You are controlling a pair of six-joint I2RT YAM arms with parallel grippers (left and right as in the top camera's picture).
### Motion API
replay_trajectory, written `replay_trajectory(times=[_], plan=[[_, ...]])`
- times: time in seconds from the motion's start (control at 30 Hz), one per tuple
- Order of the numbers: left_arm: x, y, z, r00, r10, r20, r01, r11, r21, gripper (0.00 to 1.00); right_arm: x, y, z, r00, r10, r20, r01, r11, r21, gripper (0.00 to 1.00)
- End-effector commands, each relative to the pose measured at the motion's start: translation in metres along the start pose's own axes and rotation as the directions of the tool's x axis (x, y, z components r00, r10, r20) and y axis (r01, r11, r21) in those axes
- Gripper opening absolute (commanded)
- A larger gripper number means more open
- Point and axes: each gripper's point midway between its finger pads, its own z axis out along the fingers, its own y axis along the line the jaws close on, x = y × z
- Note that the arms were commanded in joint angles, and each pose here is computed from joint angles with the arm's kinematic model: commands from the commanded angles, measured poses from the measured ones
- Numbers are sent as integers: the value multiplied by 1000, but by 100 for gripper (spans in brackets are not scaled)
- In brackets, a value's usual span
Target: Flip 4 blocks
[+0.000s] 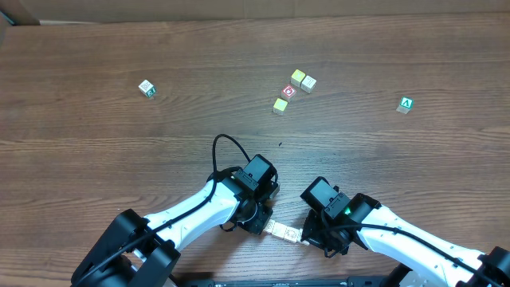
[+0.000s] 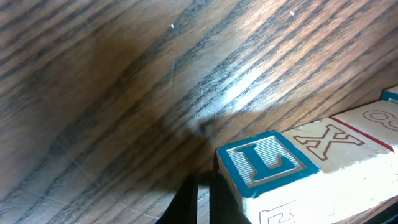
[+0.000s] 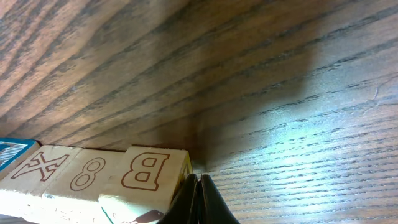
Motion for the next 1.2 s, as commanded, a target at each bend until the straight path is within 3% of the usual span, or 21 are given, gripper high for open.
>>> replay_trajectory(times=[0.0,0.53,1.17], plan=[[14,12,15,999,3,-49,-6,999,-43,4,2,11,-1,1000,6,-14,-7,999,-43,4],[1,10,16,1000,15,2,-15,999,-33,4,1,21,-1,1000,10,-15,-11,996,-86,4],[-5,18,15,998,52,25,-50,995,-84,4,6,31,-2,992,115,-60,-122,985,-124,4]])
